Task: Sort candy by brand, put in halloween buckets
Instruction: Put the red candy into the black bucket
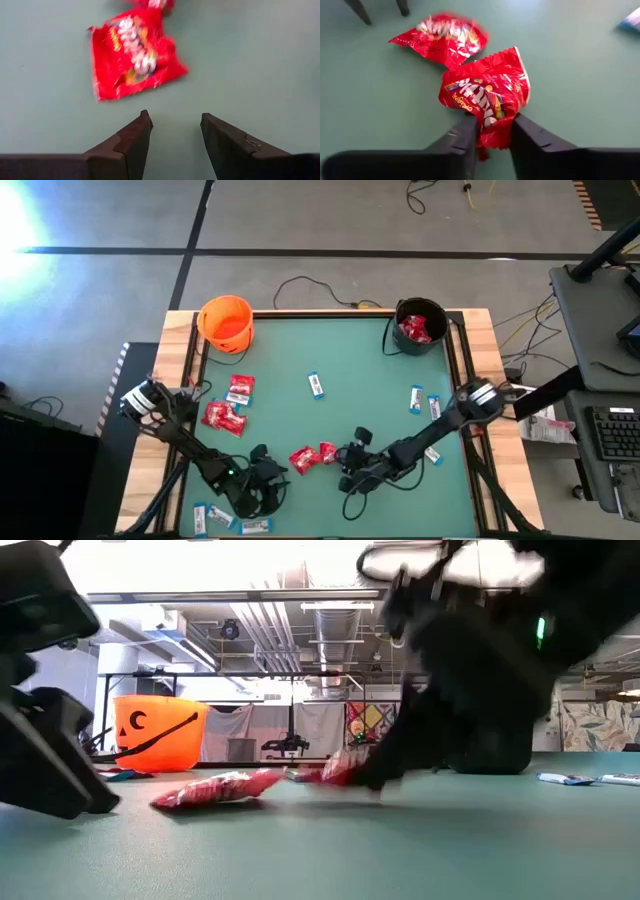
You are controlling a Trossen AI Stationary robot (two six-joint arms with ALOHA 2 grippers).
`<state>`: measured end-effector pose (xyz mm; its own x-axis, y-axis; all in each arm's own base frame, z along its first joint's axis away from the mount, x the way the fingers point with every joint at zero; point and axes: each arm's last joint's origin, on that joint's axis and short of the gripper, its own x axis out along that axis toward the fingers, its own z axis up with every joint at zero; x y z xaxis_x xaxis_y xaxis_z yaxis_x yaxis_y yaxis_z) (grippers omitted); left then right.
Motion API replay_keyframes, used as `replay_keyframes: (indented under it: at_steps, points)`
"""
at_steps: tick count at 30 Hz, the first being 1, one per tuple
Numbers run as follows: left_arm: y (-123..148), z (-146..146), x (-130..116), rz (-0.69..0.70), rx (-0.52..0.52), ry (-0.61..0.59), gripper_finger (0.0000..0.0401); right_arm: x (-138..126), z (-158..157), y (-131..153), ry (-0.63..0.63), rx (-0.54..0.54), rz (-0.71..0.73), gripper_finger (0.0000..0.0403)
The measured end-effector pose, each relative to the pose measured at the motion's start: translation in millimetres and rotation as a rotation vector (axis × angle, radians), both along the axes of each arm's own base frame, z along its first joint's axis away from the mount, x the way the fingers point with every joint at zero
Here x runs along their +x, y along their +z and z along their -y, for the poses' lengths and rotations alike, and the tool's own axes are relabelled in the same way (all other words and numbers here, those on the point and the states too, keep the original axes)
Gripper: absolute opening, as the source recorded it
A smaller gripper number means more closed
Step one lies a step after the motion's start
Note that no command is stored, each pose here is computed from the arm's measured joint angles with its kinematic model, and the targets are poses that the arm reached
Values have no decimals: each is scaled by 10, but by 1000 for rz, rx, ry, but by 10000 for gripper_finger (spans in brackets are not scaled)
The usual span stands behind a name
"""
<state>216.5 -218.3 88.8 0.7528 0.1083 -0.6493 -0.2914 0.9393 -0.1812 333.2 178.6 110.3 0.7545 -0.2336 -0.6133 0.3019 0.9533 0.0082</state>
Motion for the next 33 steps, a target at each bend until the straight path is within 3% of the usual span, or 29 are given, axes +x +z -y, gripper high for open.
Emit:
replay_keyframes:
  at_steps: [4,9,12,15,19,24,30,33]
  points:
    - [-1,40,-63,52,32,19,158,-171,232,576,-52,-61,-38,25]
    - [9,28,-52,105,50,70,155,-555,874,1295,-244,-193,-78,22]
    - [38,13,-35,181,81,142,155,-866,1378,1656,-423,-239,-90,22]
    - [82,0,-18,286,136,226,155,-1171,1919,1825,-668,-257,-137,22]
    - [102,-11,15,309,154,240,155,-1495,2513,1909,-928,-221,-165,22]
    - [90,12,43,230,59,171,155,-1748,3089,1724,-1094,-109,-330,22]
    - [166,139,108,154,-104,95,155,-1847,3499,1417,-1129,123,-445,22]
    - [242,202,161,165,-100,67,155,-1824,3642,1316,-1141,185,-427,22]
